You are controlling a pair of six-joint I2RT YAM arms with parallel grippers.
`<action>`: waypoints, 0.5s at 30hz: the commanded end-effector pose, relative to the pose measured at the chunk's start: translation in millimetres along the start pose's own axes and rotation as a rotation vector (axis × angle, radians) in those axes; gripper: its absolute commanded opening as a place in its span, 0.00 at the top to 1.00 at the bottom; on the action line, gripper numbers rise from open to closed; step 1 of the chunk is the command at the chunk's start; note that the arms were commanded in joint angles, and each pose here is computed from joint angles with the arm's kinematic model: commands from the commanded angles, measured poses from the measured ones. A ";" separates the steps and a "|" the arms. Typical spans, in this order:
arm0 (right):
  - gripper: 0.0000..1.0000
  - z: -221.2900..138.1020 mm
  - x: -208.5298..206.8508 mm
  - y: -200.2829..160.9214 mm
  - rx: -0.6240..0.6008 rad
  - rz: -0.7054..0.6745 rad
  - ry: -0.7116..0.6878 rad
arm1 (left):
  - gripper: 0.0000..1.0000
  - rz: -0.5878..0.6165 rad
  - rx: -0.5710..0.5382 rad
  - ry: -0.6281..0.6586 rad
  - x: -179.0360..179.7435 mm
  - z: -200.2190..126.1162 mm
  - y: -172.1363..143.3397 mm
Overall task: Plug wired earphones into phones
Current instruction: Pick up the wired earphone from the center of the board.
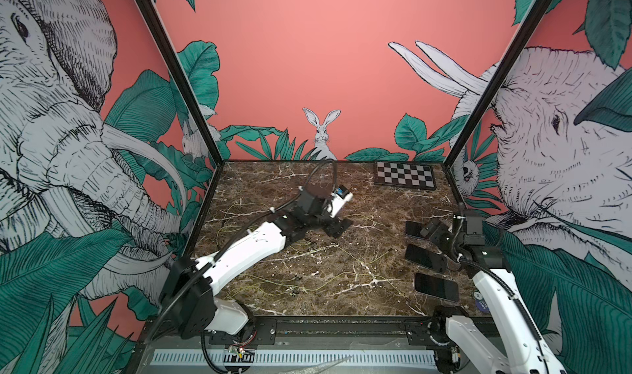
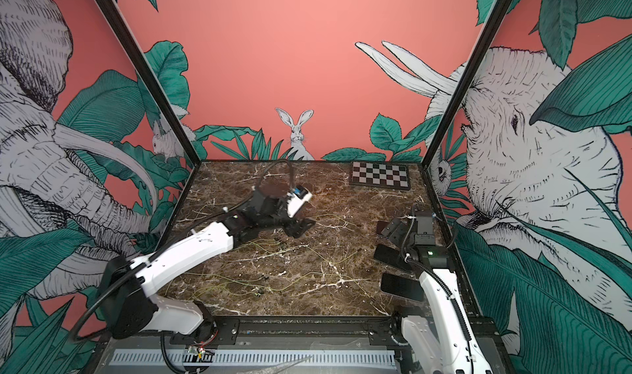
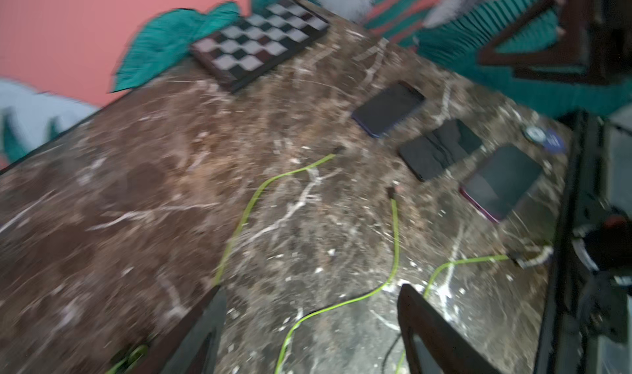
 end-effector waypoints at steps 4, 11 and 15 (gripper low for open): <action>0.02 -7.6 -32.8 -32.6 0.135 0.113 -0.144 | 0.21 0.259 0.200 -0.243 -88.8 41.4 -34.9; 0.03 -3.5 -46.3 -43.8 0.152 0.160 -0.185 | 0.25 0.348 0.417 -0.277 -110.8 55.9 -92.2; 0.05 2.8 -44.1 -47.0 0.167 0.178 -0.169 | 0.25 0.377 0.465 -0.245 -105.3 60.0 -106.6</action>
Point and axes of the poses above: each gripper's point midway between its finger pads, its own z axis out along the fingers, its own x axis along the line the jaws close on, y = z × x, the point moved 2 cm from there along -z, back along the fingers, and after that the axes turned 7 degrees about z, right-handed, at the moved point
